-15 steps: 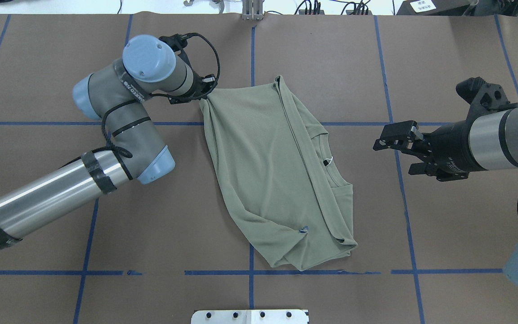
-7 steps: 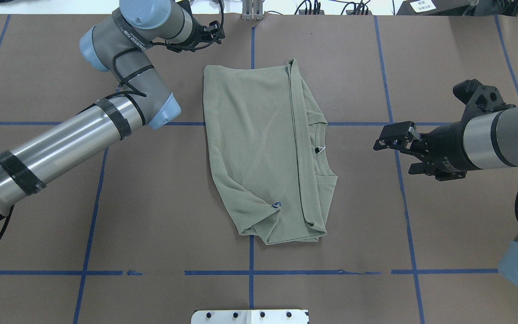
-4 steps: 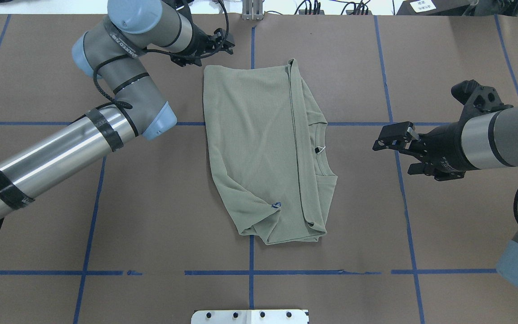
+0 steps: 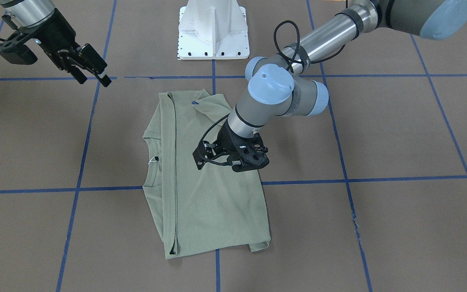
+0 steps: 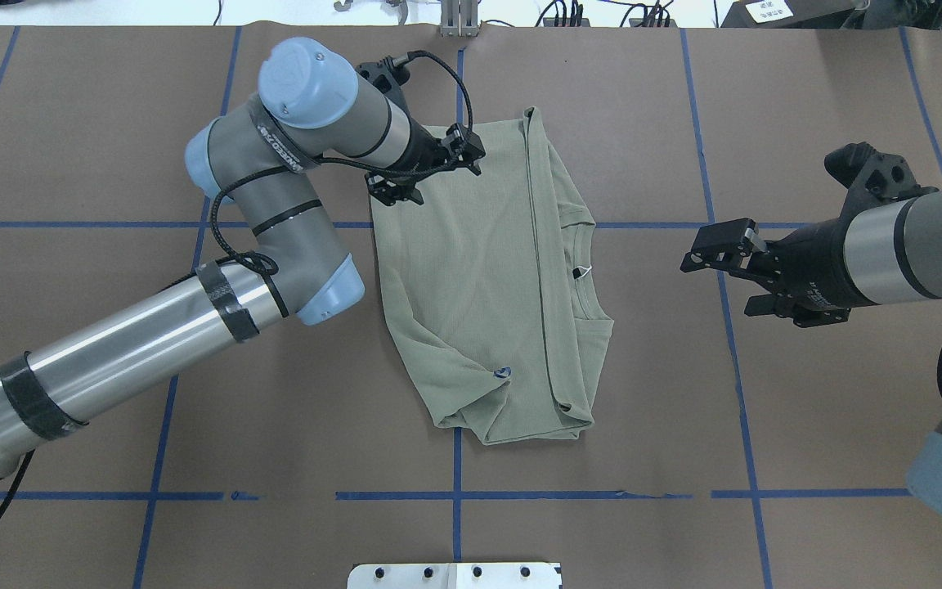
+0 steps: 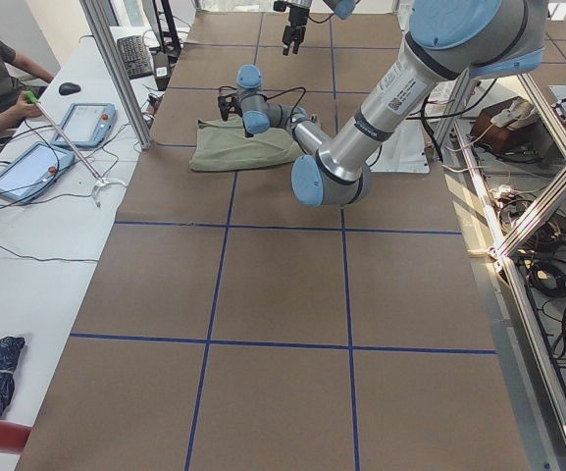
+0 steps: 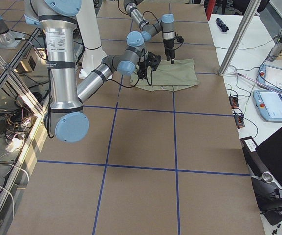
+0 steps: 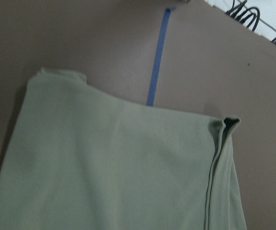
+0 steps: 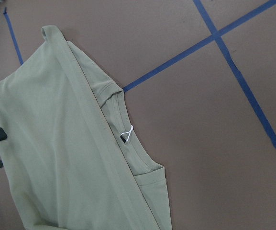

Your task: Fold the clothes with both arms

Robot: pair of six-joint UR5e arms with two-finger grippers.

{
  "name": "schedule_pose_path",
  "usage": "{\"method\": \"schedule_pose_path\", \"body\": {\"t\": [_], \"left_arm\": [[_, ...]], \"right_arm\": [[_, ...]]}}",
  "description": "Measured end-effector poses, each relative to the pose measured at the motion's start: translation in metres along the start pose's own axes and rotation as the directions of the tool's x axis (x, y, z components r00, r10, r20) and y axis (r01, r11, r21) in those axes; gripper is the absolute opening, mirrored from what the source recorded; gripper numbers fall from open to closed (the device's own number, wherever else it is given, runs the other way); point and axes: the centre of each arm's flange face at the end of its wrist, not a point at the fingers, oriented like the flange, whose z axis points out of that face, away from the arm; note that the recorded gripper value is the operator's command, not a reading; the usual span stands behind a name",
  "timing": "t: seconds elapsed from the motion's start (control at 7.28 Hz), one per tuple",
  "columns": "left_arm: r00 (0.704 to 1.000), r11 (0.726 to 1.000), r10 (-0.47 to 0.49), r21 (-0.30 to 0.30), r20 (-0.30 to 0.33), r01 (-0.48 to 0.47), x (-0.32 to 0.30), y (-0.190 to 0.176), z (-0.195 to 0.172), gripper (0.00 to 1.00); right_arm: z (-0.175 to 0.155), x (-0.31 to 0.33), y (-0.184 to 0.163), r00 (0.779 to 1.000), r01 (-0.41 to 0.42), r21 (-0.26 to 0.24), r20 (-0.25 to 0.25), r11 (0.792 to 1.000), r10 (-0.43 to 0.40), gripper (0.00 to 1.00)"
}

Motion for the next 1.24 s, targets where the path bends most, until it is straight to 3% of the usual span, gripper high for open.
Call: {"method": "schedule_pose_path", "body": {"t": [0.55, 0.96, 1.24], "left_arm": [[0.998, 0.994, -0.039, -0.096, 0.048, 0.043, 0.003, 0.098, 0.046, 1.0], [0.994, 0.992, -0.049, -0.115, 0.1, 0.06, -0.009, 0.122, 0.058, 1.0], [0.989, 0.99, -0.044, -0.126, 0.141, 0.063, -0.035, 0.138, 0.043, 1.0]], "right_arm": [[-0.017, 0.005, -0.017, 1.0, -0.016, -0.014, 0.008, 1.0, 0.016, 1.0], [-0.017, 0.005, -0.019, 1.0, -0.018, -0.011, 0.008, 1.0, 0.018, 1.0], [-0.018, 0.004, -0.02, 1.0, -0.018, -0.008, 0.01, 1.0, 0.018, 1.0]]}}
